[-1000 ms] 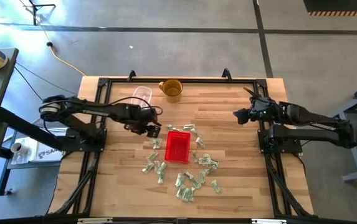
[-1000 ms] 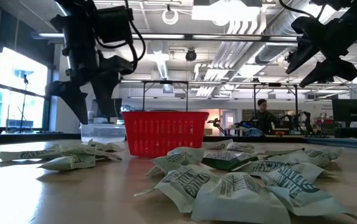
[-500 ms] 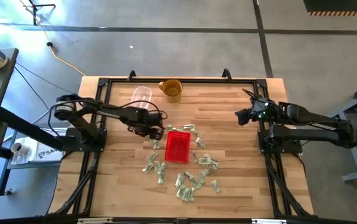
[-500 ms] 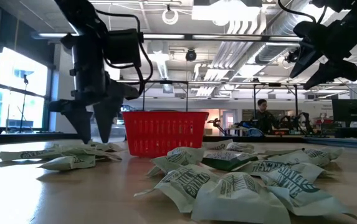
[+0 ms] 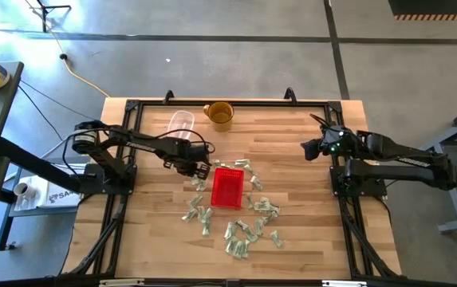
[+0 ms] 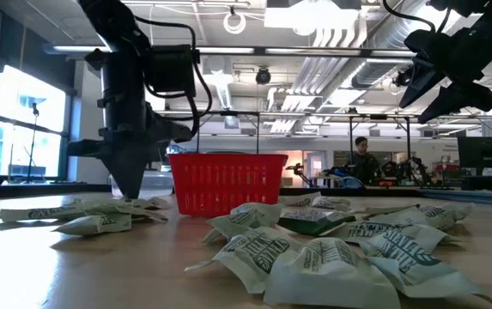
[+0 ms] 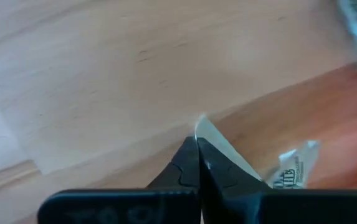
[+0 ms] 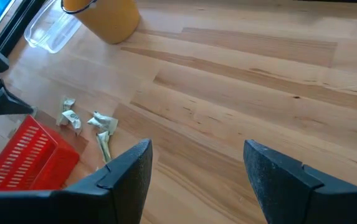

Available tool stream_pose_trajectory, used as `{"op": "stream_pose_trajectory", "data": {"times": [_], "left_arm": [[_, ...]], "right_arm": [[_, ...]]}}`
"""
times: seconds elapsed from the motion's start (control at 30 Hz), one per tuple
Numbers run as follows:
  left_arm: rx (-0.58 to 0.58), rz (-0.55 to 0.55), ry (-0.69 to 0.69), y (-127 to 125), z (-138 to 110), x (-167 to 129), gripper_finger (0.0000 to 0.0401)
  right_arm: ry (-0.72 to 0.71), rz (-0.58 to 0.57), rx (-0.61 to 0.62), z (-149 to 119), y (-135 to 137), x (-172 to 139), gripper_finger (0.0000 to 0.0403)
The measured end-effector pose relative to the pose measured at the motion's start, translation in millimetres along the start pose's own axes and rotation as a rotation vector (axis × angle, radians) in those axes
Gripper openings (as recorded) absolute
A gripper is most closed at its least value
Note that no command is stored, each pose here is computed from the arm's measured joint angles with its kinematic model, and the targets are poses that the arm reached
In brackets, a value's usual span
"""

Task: Pick and place Stevia / Truvia into bins
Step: Put the white stevia packet into the red basket

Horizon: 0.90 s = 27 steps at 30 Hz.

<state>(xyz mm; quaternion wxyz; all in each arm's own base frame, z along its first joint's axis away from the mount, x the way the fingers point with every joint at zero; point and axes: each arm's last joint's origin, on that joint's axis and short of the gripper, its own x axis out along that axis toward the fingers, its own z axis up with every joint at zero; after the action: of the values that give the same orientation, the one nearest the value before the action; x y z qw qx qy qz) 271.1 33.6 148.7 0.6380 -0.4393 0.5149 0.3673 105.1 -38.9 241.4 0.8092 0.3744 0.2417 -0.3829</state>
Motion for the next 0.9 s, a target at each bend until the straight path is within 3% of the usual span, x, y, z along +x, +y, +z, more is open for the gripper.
{"op": "stream_pose_trajectory", "data": {"times": [0.13,0.27,0.4,0.5,0.63,0.9], "left_arm": [[0.080,-0.059,-0.069,-18.9,10.5,-17.8,0.0038],[0.173,-0.125,-0.188,-43.0,24.6,-46.1,0.0023],[0.215,-0.118,-0.296,-58.3,35.0,-75.4,0.0023],[0.314,-0.184,-0.349,-71.1,41.0,-93.9,0.0024],[0.390,-0.298,-0.321,-81.5,42.9,-99.5,0.0026],[0.394,-0.418,-0.135,-95.9,43.0,-70.2,0.0032]], "right_arm": [[0.000,0.000,0.001,0.0,0.0,0.0,0.0243],[0.000,0.001,0.007,0.0,0.0,0.0,0.0243],[0.002,0.002,0.013,0.0,0.1,0.0,0.0243],[0.002,0.002,0.013,0.0,0.1,0.0,0.0243],[0.003,0.002,0.012,-0.1,0.0,0.0,0.0243],[0.091,0.036,-0.021,-2.0,4.5,6.8,0.0243]]}}
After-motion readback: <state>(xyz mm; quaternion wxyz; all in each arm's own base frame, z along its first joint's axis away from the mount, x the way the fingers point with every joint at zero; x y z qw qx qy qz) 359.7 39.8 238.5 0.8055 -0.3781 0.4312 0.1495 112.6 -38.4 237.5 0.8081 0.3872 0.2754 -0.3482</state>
